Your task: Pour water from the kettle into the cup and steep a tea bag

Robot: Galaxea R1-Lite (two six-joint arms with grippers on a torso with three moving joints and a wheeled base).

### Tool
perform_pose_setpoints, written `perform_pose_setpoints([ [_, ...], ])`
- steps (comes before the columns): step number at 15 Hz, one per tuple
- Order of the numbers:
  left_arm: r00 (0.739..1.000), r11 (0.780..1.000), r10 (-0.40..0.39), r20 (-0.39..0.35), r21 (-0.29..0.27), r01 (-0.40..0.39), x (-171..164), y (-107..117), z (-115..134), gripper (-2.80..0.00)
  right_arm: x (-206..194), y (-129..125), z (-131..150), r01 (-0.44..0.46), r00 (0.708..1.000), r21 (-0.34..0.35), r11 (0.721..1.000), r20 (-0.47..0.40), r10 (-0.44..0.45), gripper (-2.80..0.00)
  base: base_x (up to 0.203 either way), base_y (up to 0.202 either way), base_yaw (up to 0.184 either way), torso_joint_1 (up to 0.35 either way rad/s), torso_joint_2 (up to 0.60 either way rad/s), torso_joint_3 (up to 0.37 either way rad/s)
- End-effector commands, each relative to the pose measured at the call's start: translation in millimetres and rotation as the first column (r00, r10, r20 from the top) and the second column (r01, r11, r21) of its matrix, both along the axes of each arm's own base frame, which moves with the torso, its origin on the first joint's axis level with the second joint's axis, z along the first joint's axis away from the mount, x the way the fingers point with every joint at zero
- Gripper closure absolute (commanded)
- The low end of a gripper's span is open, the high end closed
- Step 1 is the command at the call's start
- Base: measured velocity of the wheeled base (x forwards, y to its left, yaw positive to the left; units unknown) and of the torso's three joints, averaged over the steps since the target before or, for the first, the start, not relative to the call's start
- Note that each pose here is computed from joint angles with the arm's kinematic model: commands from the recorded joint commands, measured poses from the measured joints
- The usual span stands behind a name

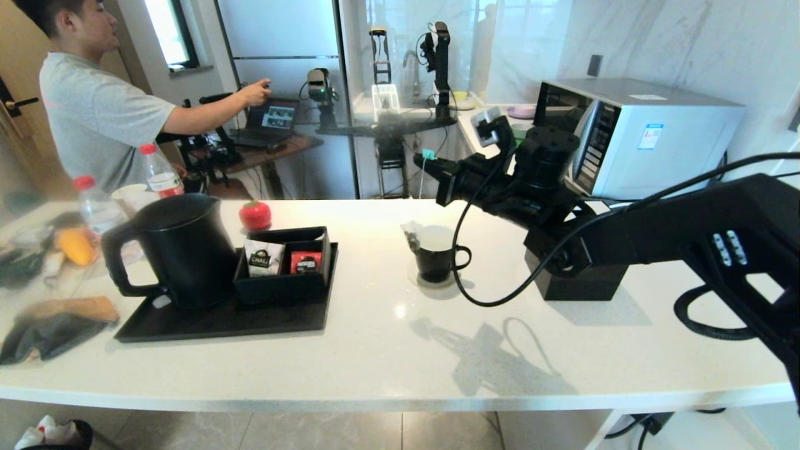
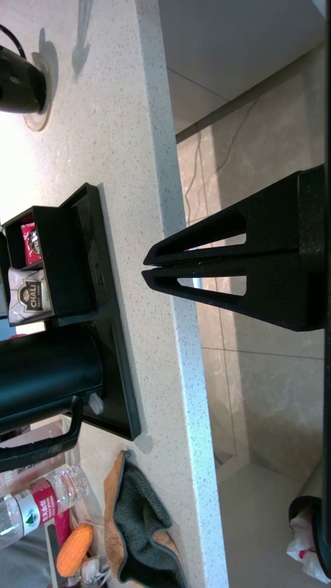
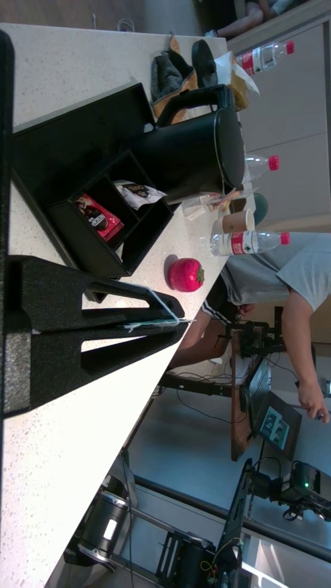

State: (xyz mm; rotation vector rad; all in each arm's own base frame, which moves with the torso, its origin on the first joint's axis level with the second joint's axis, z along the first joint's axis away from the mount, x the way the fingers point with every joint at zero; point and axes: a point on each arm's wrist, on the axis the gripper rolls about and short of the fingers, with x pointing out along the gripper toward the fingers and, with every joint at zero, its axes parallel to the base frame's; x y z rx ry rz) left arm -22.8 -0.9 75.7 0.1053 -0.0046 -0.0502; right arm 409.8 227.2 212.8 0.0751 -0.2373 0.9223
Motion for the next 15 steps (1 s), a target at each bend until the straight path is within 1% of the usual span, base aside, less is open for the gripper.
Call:
perform_pose_setpoints([
  [1, 1.000, 1.000, 0.000, 0.001, 0.001, 0.000, 0.0, 0.0, 0.1, 0.00, 2.4, -0.3, -3.5, 0.000, 1.000, -0.002, 1.000, 0.001, 0.000, 0.00, 0.000, 0.000, 0.000, 0.000, 0.00, 0.000],
  [3, 1.000, 1.000, 0.000, 0.001, 0.001, 0.000, 0.0, 0.0, 0.1, 0.00, 9.0, -7.9, -7.3, 0.015, 1.000, -0.005, 1.000, -0.008, -0.015, 0.00, 0.000, 0.000, 0.000, 0.000, 0.00, 0.000],
  [6, 1.000, 1.000, 0.000, 0.001, 0.001, 0.000, 0.0, 0.0, 0.0, 0.00, 26.5, -16.5, -22.7, 0.042, 0.999, -0.008, 0.999, -0.022, -0.043, 0.00, 0.000, 0.000, 0.000, 0.000, 0.00, 0.000],
  [8, 1.000, 1.000, 0.000, 0.001, 0.001, 0.000, 0.0, 0.0, 0.1, 0.00, 36.9, -18.8, -41.4, 0.052, 0.997, -0.009, 0.999, -0.053, -0.052, 0.00, 0.000, 0.000, 0.000, 0.000, 0.00, 0.000],
  [12, 1.000, 1.000, 0.000, 0.001, 0.001, 0.000, 0.0, 0.0, 0.1, 0.00, 48.0, -14.0, -82.7, 0.051, 0.996, -0.016, 0.999, -0.078, -0.052, 0.00, 0.000, 0.000, 0.000, 0.000, 0.00, 0.000],
  [15, 1.000, 1.000, 0.000, 0.001, 0.001, 0.000, 0.0, 0.0, 0.1, 0.00, 53.4, -11.6, -108.3, 0.052, 0.994, -0.028, 0.998, -0.097, -0.054, 0.00, 0.000, 0.000, 0.000, 0.000, 0.00, 0.000],
])
